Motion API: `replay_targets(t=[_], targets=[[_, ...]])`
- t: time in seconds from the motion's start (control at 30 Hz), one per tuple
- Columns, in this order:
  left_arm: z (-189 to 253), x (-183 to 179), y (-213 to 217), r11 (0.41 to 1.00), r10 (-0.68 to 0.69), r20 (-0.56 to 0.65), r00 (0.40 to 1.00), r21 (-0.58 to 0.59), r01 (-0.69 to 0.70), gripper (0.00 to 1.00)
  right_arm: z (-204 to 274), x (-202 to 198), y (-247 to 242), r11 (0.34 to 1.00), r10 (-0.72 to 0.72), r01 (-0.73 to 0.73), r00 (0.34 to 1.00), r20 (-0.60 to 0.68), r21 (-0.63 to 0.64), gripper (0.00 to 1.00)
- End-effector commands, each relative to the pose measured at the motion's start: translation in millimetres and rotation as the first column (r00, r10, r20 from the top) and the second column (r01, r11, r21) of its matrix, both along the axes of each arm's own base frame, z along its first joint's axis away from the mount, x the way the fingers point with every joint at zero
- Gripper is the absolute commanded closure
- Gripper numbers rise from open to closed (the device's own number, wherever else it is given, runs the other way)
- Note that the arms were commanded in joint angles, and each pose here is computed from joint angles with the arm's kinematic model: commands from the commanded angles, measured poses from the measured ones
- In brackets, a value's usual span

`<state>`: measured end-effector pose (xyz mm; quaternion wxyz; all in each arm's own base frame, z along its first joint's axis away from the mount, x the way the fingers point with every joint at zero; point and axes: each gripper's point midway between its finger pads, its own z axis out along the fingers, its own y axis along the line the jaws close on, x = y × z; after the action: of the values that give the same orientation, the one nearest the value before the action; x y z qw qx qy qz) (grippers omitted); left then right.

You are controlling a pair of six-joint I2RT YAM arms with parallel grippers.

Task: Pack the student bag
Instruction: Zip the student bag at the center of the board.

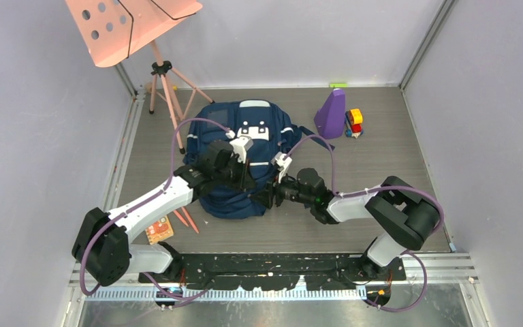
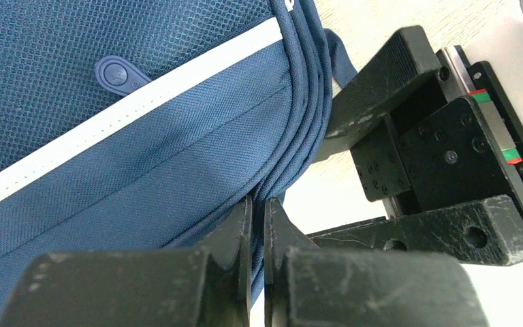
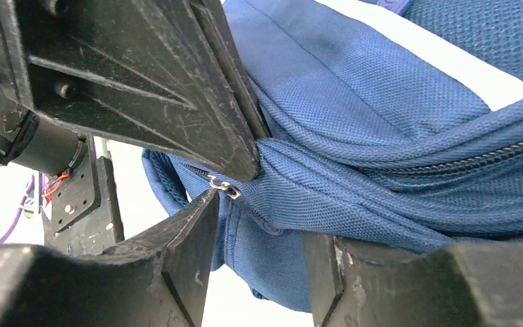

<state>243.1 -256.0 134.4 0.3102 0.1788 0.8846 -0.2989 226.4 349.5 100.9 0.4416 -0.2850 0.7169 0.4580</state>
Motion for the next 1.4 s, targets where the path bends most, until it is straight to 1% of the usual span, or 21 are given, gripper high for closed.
replay_targets(t=[0.0,0.13,0.17,0.27,0.4,0.5,0.67,0.73,0.77,0.8,0.83,0.87,0.9,0.93,0.97,1.1,1.17,1.27,1.37], targets=[[15,3,-1,0.999,0.019,0.002,1.000,-0.045,-0.019,1.00,40,-2,20,0.994,0.042,-0.052,0.994,0.105,0.094,0.49],[14,6,1,0.999,0.028,0.000,1.000,-0.045,-0.028,1.00,36,-16,24,0.995,0.060,-0.067,0.994,0.094,0.073,0.59],[14,6,0,0.999,0.026,-0.002,1.000,-0.047,-0.026,1.00,32,-20,26,0.996,0.067,-0.072,0.994,0.086,0.058,0.59],[13,6,-1,0.998,0.023,-0.010,1.000,-0.051,-0.023,1.00,24,-17,27,0.999,0.049,-0.051,0.994,0.095,0.020,0.63],[14,5,-1,0.998,0.026,-0.011,1.000,-0.053,-0.027,1.00,21,-9,26,1.000,0.001,-0.001,0.993,0.118,0.006,0.68],[15,5,0,0.998,0.028,-0.008,1.000,-0.054,-0.028,1.00,22,-8,29,1.000,-0.005,0.008,0.989,0.151,-0.019,0.68],[15,5,0,0.998,0.027,-0.011,1.000,-0.056,-0.027,1.00,14,-9,36,0.998,0.003,0.006,0.990,0.144,-0.061,0.66],[15,4,0,0.998,0.024,-0.010,1.000,-0.055,-0.025,1.00,13,-8,39,0.997,-0.009,0.019,0.990,0.141,-0.072,0.71],[15,4,0,0.998,0.022,-0.007,1.000,-0.055,-0.022,1.00,13,-6,39,0.996,-0.022,0.033,0.990,0.142,-0.078,0.77],[15,4,1,0.998,0.020,-0.003,1.000,-0.052,-0.020,1.00,12,-4,38,0.995,-0.038,0.050,0.990,0.135,-0.088,0.81],[15,3,2,0.999,0.017,0.002,1.000,-0.048,-0.017,1.00,13,-4,37,0.994,-0.049,0.062,0.990,0.131,-0.093,0.90],[15,3,3,0.999,0.015,0.008,1.000,-0.041,-0.014,1.00,13,0,33,0.990,-0.081,0.094,0.989,0.121,-0.108,0.94],[14,3,5,0.999,0.012,0.016,1.000,-0.032,-0.011,1.00,14,1,31,0.987,-0.098,0.111,0.989,0.115,-0.113,0.98],[13,3,7,1.000,0.006,0.028,1.000,-0.017,-0.005,1.00,16,3,27,0.983,-0.121,0.134,0.987,0.107,-0.124,0.99],[12,2,9,1.000,-0.003,0.038,0.999,-0.004,0.003,0.96,17,3,24,0.981,-0.132,0.145,0.986,0.103,-0.127,0.99],[9,-4,17,0.998,-0.054,0.071,0.996,0.041,0.051,0.65,24,3,3,0.963,-0.206,0.217,0.975,0.080,-0.161,0.99],[7,-7,21,0.996,-0.068,0.082,0.994,0.059,0.064,0.56,25,1,-4,0.957,-0.221,0.230,0.973,0.071,-0.177,0.99],[2,-14,25,0.995,-0.073,0.080,0.994,0.072,0.068,0.50,27,-1,-13,0.949,-0.244,0.251,0.968,0.059,-0.192,0.99],[-3,-22,25,0.994,-0.080,0.079,0.994,0.079,0.074,0.47,30,-4,-20,0.946,-0.260,0.264,0.964,0.047,-0.188,0.99]])
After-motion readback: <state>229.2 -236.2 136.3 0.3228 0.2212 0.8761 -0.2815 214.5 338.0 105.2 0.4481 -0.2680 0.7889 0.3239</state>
